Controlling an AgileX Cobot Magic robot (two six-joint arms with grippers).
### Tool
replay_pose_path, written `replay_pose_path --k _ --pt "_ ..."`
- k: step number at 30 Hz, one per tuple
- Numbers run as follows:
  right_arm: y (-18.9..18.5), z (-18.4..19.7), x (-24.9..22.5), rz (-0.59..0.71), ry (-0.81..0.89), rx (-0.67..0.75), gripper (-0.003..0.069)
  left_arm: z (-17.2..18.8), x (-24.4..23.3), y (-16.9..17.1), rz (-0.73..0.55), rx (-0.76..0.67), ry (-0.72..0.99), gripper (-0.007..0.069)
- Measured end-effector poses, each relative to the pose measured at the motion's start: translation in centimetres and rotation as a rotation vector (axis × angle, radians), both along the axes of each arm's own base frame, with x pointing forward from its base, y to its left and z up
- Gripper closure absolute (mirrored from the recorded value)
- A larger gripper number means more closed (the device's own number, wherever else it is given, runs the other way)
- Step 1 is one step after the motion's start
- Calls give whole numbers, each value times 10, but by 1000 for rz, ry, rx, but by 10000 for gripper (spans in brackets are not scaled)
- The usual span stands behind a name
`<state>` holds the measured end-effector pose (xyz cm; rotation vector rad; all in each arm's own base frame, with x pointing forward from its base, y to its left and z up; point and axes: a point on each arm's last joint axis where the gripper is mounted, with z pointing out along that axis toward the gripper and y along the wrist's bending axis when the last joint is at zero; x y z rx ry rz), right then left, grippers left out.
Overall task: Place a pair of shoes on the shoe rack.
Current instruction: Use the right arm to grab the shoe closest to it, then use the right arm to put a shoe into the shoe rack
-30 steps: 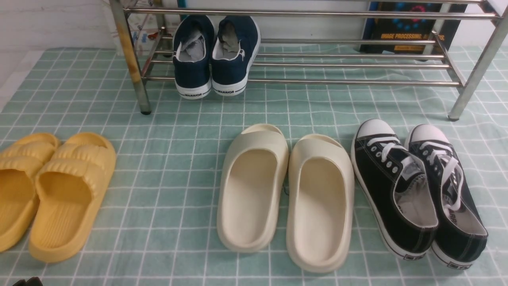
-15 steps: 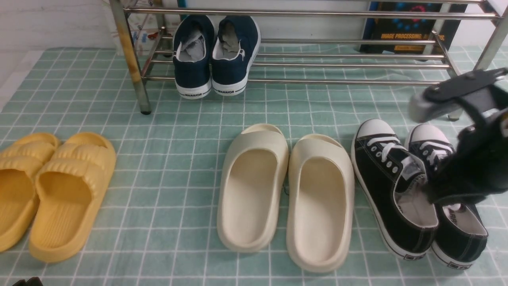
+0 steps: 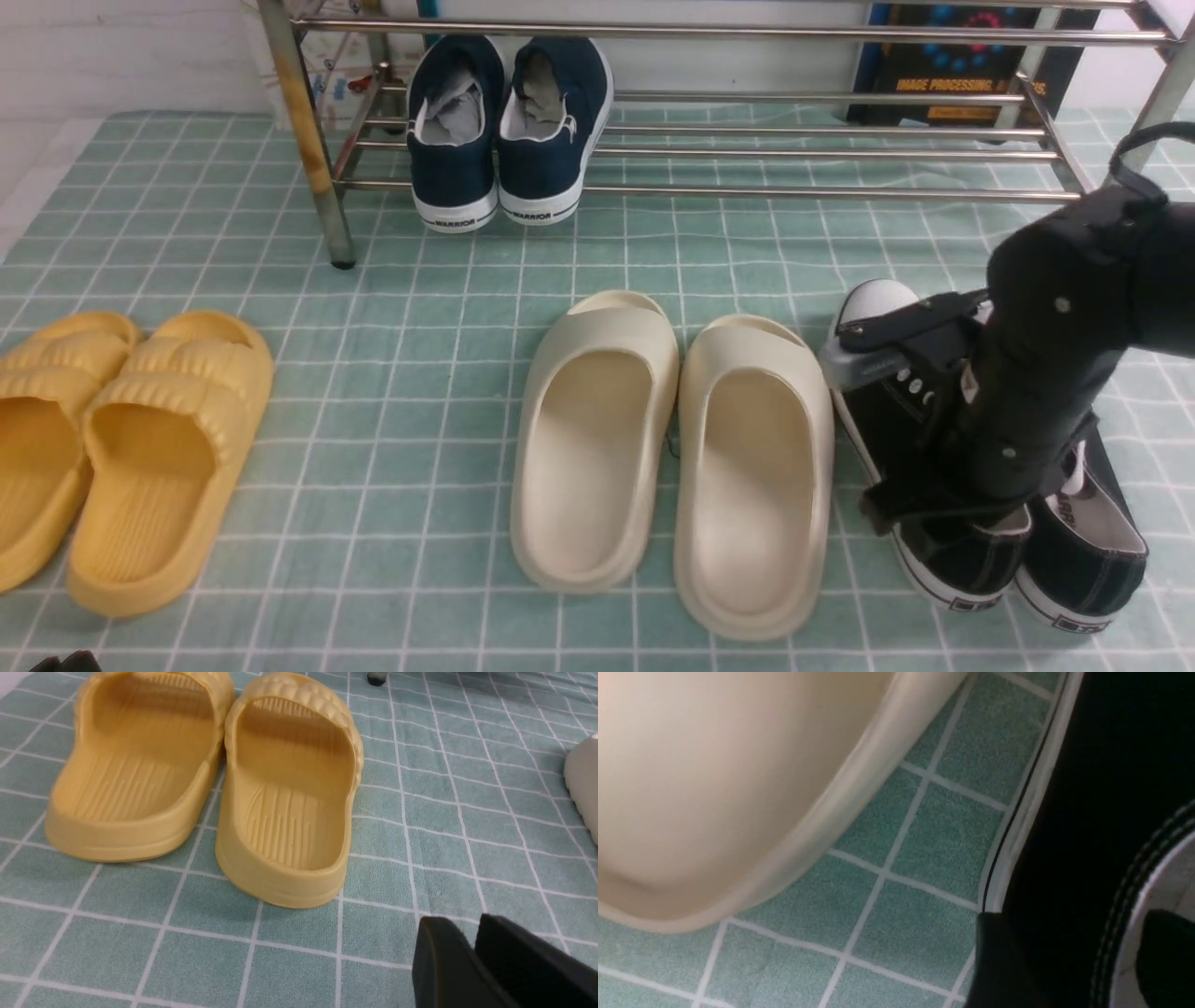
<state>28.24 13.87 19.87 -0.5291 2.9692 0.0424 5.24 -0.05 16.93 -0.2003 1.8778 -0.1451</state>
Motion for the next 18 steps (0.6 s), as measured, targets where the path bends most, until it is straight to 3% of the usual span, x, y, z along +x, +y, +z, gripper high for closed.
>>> replay_pose_path --k 5,6,18 --pt "1 6 -2 -7 -16 18 609 0 0 0 0 0 0 502" --pt "0 8 -2 -7 -21 21 631 0 0 0 0 0 0 502" --pt "-11 90 -12 14 -187 29 641 0 0 0 0 0 0 502"
